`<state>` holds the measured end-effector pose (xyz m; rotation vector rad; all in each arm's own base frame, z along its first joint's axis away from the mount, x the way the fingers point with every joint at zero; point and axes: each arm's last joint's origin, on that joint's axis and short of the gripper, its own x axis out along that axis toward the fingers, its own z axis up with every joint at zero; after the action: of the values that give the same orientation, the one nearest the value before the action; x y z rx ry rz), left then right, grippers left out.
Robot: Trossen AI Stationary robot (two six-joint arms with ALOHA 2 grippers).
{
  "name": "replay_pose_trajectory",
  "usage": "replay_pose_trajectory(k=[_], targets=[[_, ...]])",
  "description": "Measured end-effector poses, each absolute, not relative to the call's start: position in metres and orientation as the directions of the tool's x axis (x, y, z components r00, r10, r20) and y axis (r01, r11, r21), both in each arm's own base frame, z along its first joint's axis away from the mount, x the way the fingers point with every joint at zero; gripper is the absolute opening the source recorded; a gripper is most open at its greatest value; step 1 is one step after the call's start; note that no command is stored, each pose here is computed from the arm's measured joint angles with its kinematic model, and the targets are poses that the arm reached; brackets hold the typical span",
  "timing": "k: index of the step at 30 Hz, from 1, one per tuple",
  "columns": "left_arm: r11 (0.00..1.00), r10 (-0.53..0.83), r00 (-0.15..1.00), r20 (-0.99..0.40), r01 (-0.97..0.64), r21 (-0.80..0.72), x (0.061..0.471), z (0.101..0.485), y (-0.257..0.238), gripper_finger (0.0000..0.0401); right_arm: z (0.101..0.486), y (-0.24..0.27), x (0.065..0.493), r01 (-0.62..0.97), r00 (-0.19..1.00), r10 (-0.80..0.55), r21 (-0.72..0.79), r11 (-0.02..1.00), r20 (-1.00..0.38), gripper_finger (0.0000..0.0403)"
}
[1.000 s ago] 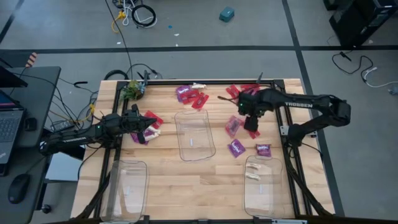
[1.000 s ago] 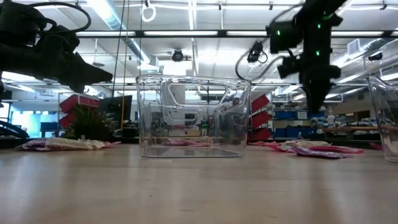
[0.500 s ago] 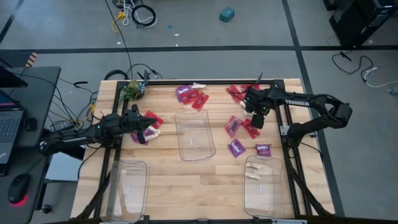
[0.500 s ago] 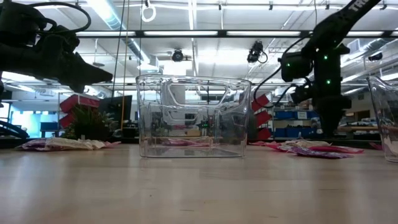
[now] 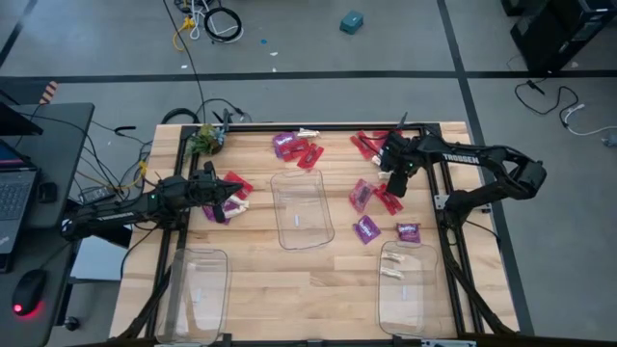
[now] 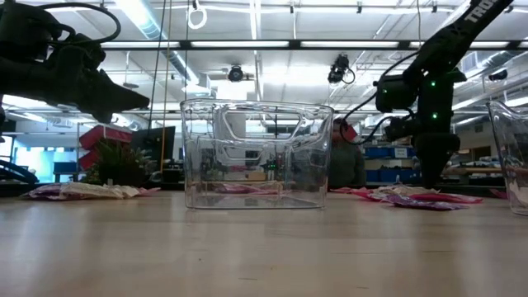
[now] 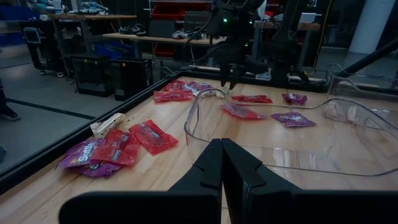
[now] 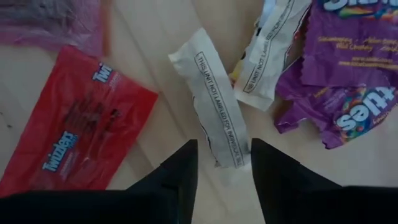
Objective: Sort candy
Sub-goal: Put the white chocolate bar into the right transparent bin
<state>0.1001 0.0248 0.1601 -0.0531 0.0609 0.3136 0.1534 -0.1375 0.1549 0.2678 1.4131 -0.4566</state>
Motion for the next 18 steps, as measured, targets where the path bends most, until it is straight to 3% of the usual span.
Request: replay_pose_trajectory(k=[12, 18], targets=[[0.949, 0.307, 0.949, -0.068, -0.31, -0.047, 0.1001, 0.16, 0.0248, 0.0006, 0.1548, -0.1428, 0.1488, 0.427, 0.122, -0.115, -0.052, 0.903, -0.986, 0.0019], [0.949, 0.307, 0.949, -0.068, -0.31, -0.05, 0.1001, 0.1602, 0.0248, 0.0006, 0.1563, -0.1422, 0.1502, 0.407, 0.139, -0.094, -0.03, 0.913, -0.986, 0.0001]])
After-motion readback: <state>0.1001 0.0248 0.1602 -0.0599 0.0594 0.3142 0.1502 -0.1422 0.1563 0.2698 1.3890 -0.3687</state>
